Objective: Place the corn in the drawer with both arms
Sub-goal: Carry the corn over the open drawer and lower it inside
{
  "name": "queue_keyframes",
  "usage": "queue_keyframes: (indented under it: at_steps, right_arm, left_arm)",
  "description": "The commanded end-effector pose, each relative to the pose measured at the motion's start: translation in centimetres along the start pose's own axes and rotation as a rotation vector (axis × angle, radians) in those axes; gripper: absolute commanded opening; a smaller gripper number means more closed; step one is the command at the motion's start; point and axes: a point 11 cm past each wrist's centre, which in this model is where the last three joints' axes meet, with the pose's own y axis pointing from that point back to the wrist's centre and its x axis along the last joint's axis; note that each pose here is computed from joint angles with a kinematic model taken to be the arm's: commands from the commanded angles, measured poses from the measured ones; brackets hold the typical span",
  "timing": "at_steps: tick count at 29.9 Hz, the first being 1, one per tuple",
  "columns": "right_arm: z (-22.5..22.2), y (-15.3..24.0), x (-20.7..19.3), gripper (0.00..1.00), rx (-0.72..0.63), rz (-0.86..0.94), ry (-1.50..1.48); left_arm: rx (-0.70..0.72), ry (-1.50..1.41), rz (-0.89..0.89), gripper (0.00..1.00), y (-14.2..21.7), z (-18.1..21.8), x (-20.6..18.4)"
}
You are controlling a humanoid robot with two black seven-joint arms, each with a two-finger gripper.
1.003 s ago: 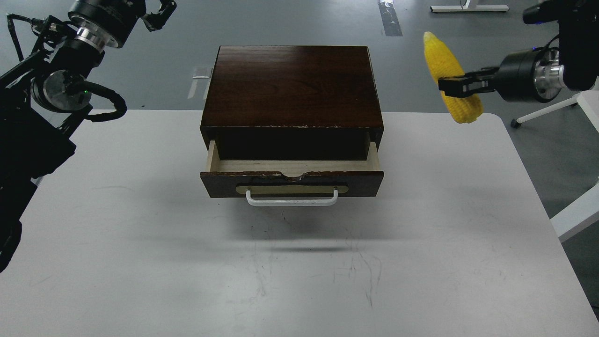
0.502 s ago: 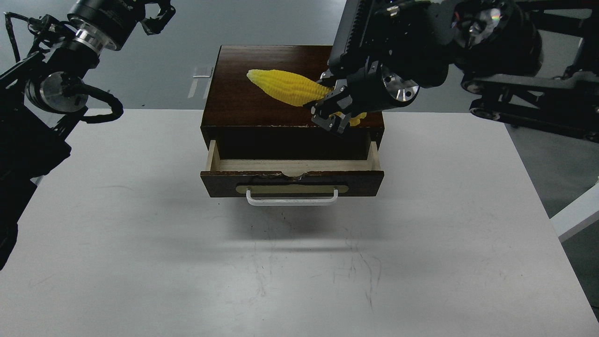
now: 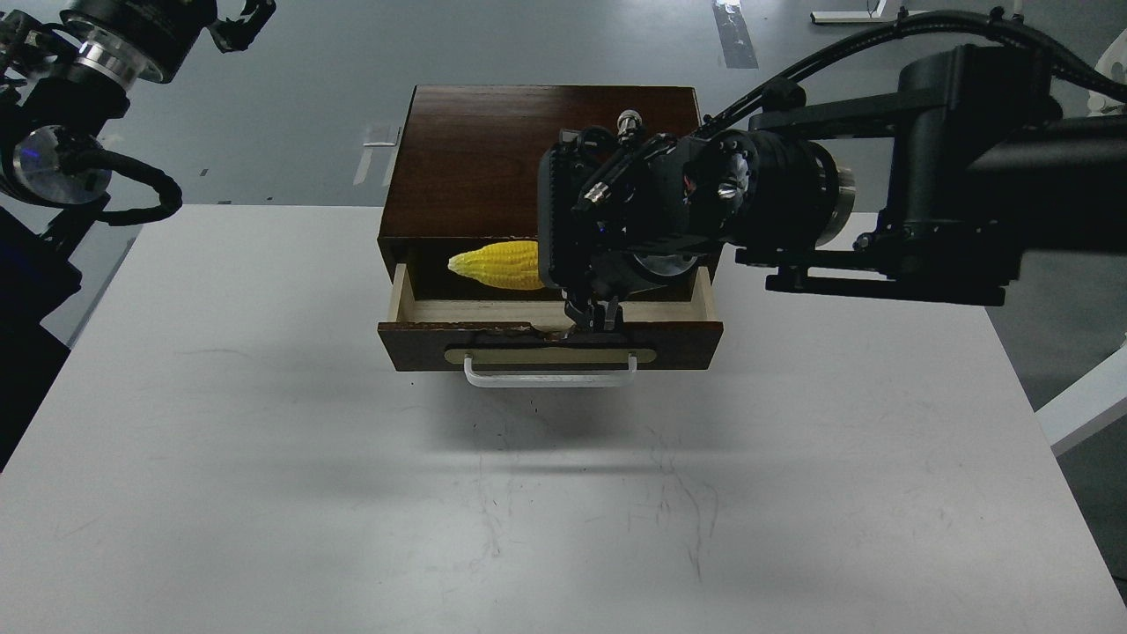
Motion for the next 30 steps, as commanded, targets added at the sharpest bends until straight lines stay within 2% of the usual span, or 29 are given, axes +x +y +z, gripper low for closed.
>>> queue_keyframes:
  at_steps: [1, 2, 4, 5, 7, 20, 21, 22, 24, 30]
  right_arm:
    - [-0.8, -0.6, -0.1, 0.32, 0.023, -0.001, -0.004]
    - [-1.1, -0.9, -0.3, 0.42, 0.031, -0.001, -0.011]
    - [-1.3, -1.0, -0.3, 0.52, 0.037, 0.0, -0.011]
    - [-1.3, -1.1, -0.4, 0.6, 0.038, -0.002, -0.011]
    - [-1.3, -1.1, -0.4, 0.67, 0.038, -0.003, -0.014]
    - [-0.5, -0.4, 0.2, 0.85, 0.022, 0.021, -0.038]
    - [0.0, 0.0, 1.1, 0.88, 0.022, 0.052, -0.074]
    - [0.9, 0.7, 2.3, 0.96, 0.022, 0.104, -0.143]
    - [1.6, 1.5, 3.5, 0.99, 0.038, 0.165, -0.238]
    - [6.1, 5.7, 3.6, 1.0, 0.143, 0.368, -0.755]
  left_arm:
    - [-0.005, -0.009, 0.012, 0.98, 0.4, 0.4, 0.6]
    - [-0.004, -0.009, 0.014, 0.98, 0.4, 0.3, 0.6]
    - [-0.005, -0.009, 0.014, 0.98, 0.4, 0.4, 0.6]
    - [-0.007, -0.008, 0.014, 0.98, 0.4, 0.4, 0.6]
    - [-0.006, -0.007, 0.014, 0.98, 0.4, 0.3, 0.6]
    - [-0.004, -0.005, 0.012, 0.98, 0.3, 0.2, 0.5]
    - [-0.002, -0.007, 0.014, 0.98, 0.4, 0.2, 0.6]
    - [-0.003, -0.009, 0.016, 0.98, 0.4, 0.3, 0.7]
    - [-0.005, -0.009, 0.018, 0.98, 0.4, 0.4, 0.7]
    - [-0.017, 0.003, 0.028, 0.98, 0.6, 0.3, 1.0]
